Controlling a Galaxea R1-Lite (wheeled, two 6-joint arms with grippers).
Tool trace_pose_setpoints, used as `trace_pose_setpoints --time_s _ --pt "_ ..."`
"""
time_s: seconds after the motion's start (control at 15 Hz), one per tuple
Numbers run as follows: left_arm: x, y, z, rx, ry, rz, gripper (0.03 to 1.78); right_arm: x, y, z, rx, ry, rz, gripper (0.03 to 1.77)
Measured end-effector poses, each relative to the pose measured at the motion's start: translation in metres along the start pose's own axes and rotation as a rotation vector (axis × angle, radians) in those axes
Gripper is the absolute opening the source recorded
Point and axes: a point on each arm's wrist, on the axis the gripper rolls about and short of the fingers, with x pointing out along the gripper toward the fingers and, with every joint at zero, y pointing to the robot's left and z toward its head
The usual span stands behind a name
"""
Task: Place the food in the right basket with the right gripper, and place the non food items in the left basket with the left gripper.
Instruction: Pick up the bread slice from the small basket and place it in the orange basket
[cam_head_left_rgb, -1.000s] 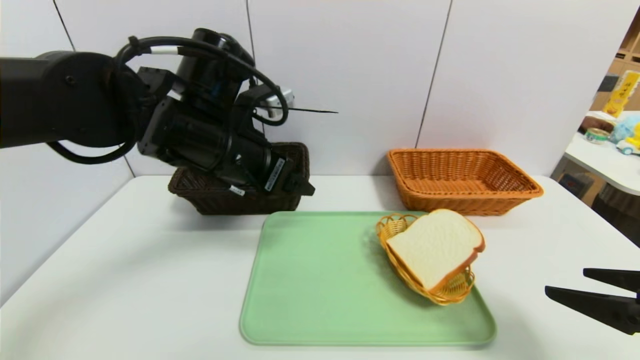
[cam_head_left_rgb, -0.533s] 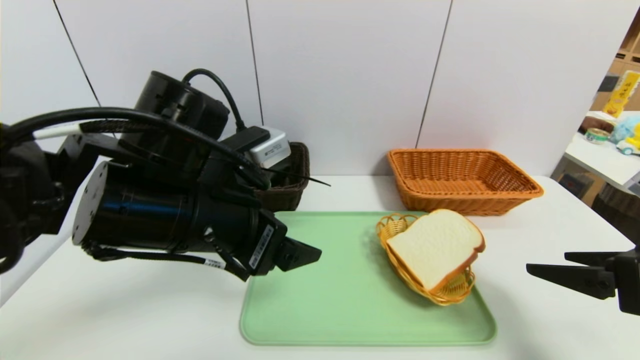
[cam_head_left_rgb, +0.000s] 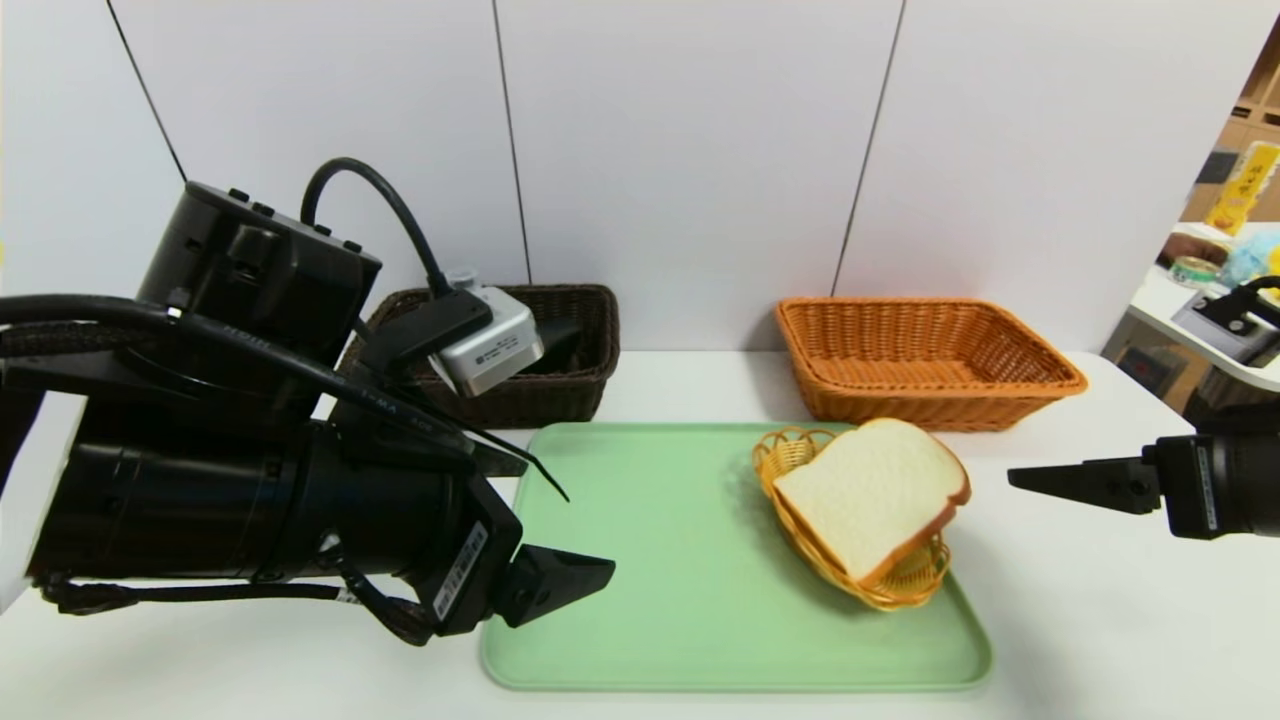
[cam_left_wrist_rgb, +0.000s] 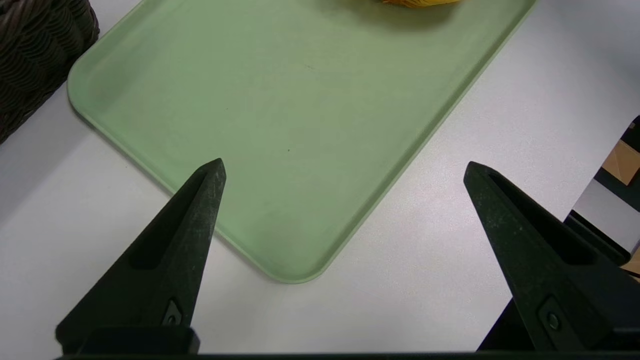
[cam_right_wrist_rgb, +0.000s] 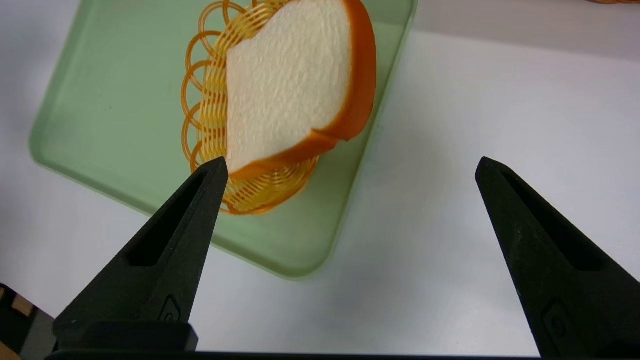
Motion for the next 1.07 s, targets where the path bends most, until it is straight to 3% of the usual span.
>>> trace_pose_setpoints --time_s 0.2,0.47,1.07 --pt "-0.003 0.0 -0.004 -0.001 0.005 0.002 1.69 0.014 -0.005 0.012 0.044 0.018 0.058 1.71" --pt "-0.006 -0.001 -0.007 -0.001 0.005 0.001 1.69 0.032 -0.013 0.019 0.067 0.058 0.067 1.71" --pt "-0.005 -0.001 -0.012 0.001 0.019 0.002 1.69 0.07 -0.018 0.016 0.117 0.156 0.203 1.71"
